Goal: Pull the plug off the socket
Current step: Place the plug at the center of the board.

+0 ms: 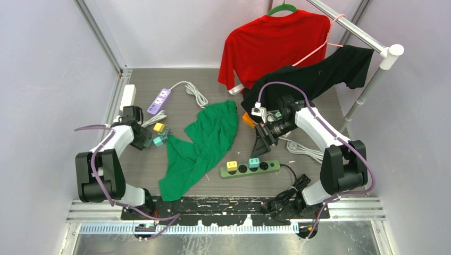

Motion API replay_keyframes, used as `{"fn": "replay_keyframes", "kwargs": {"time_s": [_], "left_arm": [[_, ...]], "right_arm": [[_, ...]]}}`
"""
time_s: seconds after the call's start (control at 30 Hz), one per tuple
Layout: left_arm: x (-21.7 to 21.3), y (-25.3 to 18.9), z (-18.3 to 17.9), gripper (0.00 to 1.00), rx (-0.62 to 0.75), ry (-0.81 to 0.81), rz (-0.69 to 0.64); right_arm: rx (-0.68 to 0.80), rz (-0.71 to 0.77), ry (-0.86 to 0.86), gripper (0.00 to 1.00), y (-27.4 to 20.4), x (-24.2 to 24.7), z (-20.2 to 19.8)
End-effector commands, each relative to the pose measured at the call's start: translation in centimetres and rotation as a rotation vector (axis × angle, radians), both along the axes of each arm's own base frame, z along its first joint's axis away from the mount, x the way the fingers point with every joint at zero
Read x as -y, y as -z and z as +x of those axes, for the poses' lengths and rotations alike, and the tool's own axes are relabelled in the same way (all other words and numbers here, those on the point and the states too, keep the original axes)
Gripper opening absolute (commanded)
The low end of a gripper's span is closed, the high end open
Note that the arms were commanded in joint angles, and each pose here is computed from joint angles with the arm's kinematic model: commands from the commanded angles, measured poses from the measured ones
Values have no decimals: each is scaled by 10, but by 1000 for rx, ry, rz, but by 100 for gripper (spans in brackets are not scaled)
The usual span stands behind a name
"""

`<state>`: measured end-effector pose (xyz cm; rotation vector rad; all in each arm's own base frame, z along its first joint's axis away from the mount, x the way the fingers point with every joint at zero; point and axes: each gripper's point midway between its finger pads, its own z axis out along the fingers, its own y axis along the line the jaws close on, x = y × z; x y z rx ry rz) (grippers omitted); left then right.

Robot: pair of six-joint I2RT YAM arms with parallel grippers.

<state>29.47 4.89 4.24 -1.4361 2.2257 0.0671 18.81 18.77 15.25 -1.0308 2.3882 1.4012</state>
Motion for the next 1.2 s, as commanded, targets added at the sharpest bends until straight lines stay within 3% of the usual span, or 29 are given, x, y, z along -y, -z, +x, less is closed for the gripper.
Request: {"fn": "replay_keyframes", "kwargs": {"time_s": [0.0,0.1,0.23,0.3,0.5,0.63,0.93,1.1,1.17], "left_arm": [[-1,-5,10,9,-12,28,-9],[-2,-3,11,13,-17,29,-10],[-2,-1,12,33,-17,27,-14],[-2,0,12,36,-20,29,-20],[-1,-3,9,55,-22,31,-23],[0,-10,7,62,-5,34,-23],[17,-46,-8,66,116,73,-72],[35,-65,-20,75,234,111,-139],[40,-73,-24,85,281,129,-146]], "right_arm": [[46,16,-6,100,-10,-2,5],[48,16,-6,100,-10,-2,5],[45,15,-7,100,-10,-2,5],[46,16,-7,100,-11,-2,5],[52,14,-9,100,-11,-2,4],[57,12,-9,100,-11,-1,4],[94,9,-10,100,-16,1,4],[148,17,-20,100,-23,2,0],[171,23,-26,100,-26,2,-1]]}}
